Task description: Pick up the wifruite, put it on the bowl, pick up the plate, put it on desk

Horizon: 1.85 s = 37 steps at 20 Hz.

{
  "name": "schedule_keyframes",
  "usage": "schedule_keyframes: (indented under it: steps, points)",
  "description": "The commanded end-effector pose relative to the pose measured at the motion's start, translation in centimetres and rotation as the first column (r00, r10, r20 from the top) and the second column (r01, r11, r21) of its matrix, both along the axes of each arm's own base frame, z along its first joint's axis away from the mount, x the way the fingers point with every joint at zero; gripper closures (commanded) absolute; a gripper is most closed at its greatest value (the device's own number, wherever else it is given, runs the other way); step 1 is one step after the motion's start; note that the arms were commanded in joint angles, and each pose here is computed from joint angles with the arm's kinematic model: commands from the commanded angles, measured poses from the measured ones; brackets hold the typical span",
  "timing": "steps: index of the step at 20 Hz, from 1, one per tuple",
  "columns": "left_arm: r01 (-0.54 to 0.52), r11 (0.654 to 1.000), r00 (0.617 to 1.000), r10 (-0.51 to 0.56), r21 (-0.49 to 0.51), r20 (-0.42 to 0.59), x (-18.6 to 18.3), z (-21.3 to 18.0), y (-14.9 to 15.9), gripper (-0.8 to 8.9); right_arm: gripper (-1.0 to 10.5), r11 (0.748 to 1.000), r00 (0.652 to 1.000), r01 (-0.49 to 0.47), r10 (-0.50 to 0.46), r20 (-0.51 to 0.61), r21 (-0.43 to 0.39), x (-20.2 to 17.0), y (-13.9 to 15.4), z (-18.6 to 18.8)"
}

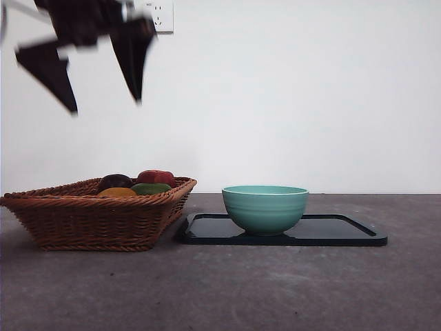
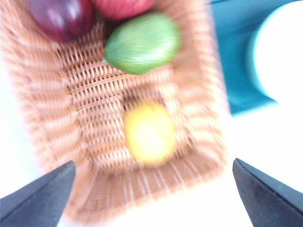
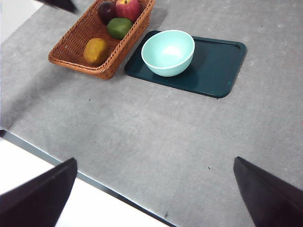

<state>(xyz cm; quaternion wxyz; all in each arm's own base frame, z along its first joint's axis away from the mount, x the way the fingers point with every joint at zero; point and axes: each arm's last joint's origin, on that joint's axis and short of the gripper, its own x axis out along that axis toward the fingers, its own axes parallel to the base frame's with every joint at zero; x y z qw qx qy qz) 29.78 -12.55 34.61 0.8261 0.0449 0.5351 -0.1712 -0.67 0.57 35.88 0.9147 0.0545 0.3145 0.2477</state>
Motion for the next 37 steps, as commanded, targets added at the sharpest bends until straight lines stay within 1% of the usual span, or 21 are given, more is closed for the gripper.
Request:
schedule_keyframes:
  steps: [1, 2, 3, 4, 5, 8, 9, 12, 13, 14, 20, 23, 26, 28, 31, 33, 35, 37]
  points:
    - [0.107, 0.989, 0.991, -0.098, -0.100, 0.092, -2.6, 3.5, 0.4, 2.81, 3.4, 1.000, 0.999, -0.013, 0.011, -0.053, -0.025, -0.6, -0.2, -0.3]
    - [0.149, 0.977, 0.983, -0.130, -0.154, 0.127, -4.2, 5.0, 0.7, 2.81, 3.4, 1.000, 0.999, -0.013, 0.011, -0.053, -0.025, -0.6, -0.2, -0.3]
    - [0.201, 0.962, 0.971, -0.170, -0.187, 0.167, -5.9, 6.3, 1.0, 2.81, 3.4, 1.000, 0.999, -0.013, 0.011, -0.053, -0.025, -0.6, -0.2, -0.3]
    - [0.244, 0.949, 0.958, -0.203, -0.199, 0.204, -7.6, 7.4, 1.4, 2.81, 3.4, 1.000, 0.999, -0.013, 0.011, -0.053, -0.025, -0.6, -0.2, -0.3]
    - [0.306, 0.930, 0.936, -0.255, -0.203, 0.244, -9.2, 8.3, 1.7, 2.81, 3.4, 1.000, 0.999, -0.013, 0.011, -0.053, -0.025, -0.6, -0.2, -0.3]
    - [0.448, 0.861, 0.872, -0.363, -0.240, 0.328, -13.8, 10.4, 2.9, 2.81, 3.4, 1.000, 0.998, -0.012, 0.011, -0.054, -0.024, -0.6, -0.2, -0.3]
    - [0.481, 0.841, 0.855, -0.389, -0.245, 0.343, -15.2, 10.8, 3.4, 2.82, 3.4, 1.000, 0.998, -0.011, 0.010, -0.055, -0.023, -0.6, -0.2, -0.3]
    - [0.596, 0.759, 0.786, -0.485, -0.262, 0.384, -18.9, 11.6, 4.6, 2.83, 3.4, 1.000, 0.998, -0.011, 0.009, -0.055, -0.023, -0.6, -0.2, -0.3]
    - [0.618, 0.738, 0.772, -0.502, -0.272, 0.390, -19.9, 11.7, 5.0, 2.83, 3.4, 1.000, 0.998, -0.011, 0.010, -0.055, -0.023, -0.6, -0.2, -0.3]
    - [0.631, 0.725, 0.762, -0.512, -0.277, 0.397, -20.7, 11.8, 5.4, 2.82, 3.4, 1.000, 0.998, -0.011, 0.010, -0.055, -0.023, -0.6, -0.2, -0.3]
    - [0.655, 0.710, 0.730, -0.507, -0.259, 0.458, -24.3, 11.6, 7.5, 2.83, 3.4, 0.999, 0.997, -0.037, 0.037, -0.061, -0.003, -0.6, -0.1, -0.3]
    - [0.654, 0.711, 0.732, -0.509, -0.258, 0.453, -25.0, 10.2, 8.0, 2.88, 3.4, 0.999, 0.997, -0.037, 0.037, -0.061, -0.002, -0.6, -0.1, -0.3]
    - [0.654, 0.711, 0.731, -0.509, -0.257, 0.455, -25.3, 8.8, 8.1, 2.89, 3.4, 1.000, 0.997, -0.017, 0.019, -0.081, 0.025, -0.6, -0.1, -0.3]
    - [0.642, 0.726, 0.740, -0.504, -0.245, 0.446, -25.4, 8.1, 8.2, 2.89, 3.4, 0.999, 0.996, -0.002, 0.006, -0.093, 0.038, -0.6, -0.1, -0.3]
    - [0.585, 0.789, 0.766, -0.462, -0.187, 0.446, -25.3, 7.9, 8.5, 2.91, 3.4, 0.999, 0.990, 0.013, -0.008, -0.140, 0.037, 0.4, 0.2, -0.2]
    - [0.582, 0.792, 0.765, -0.457, -0.184, 0.453, -25.2, 7.9, 8.4, 2.91, 3.4, 1.000, 0.982, 0.012, -0.008, -0.191, 0.021, 2.2, 0.8, 0.0]
    - [0.582, 0.792, 0.765, -0.457, -0.184, 0.454, -25.2, 7.9, 8.4, 2.91, 3.4, 0.998, 0.985, -0.016, 0.025, -0.169, 0.055, 4.5, 1.7, 0.7]
    - [0.582, 0.792, 0.766, -0.458, -0.184, 0.452, -25.2, 7.9, 8.5, 2.91, 3.4, 0.996, 0.991, -0.015, 0.027, -0.132, 0.091, 7.3, 2.6, 1.4]
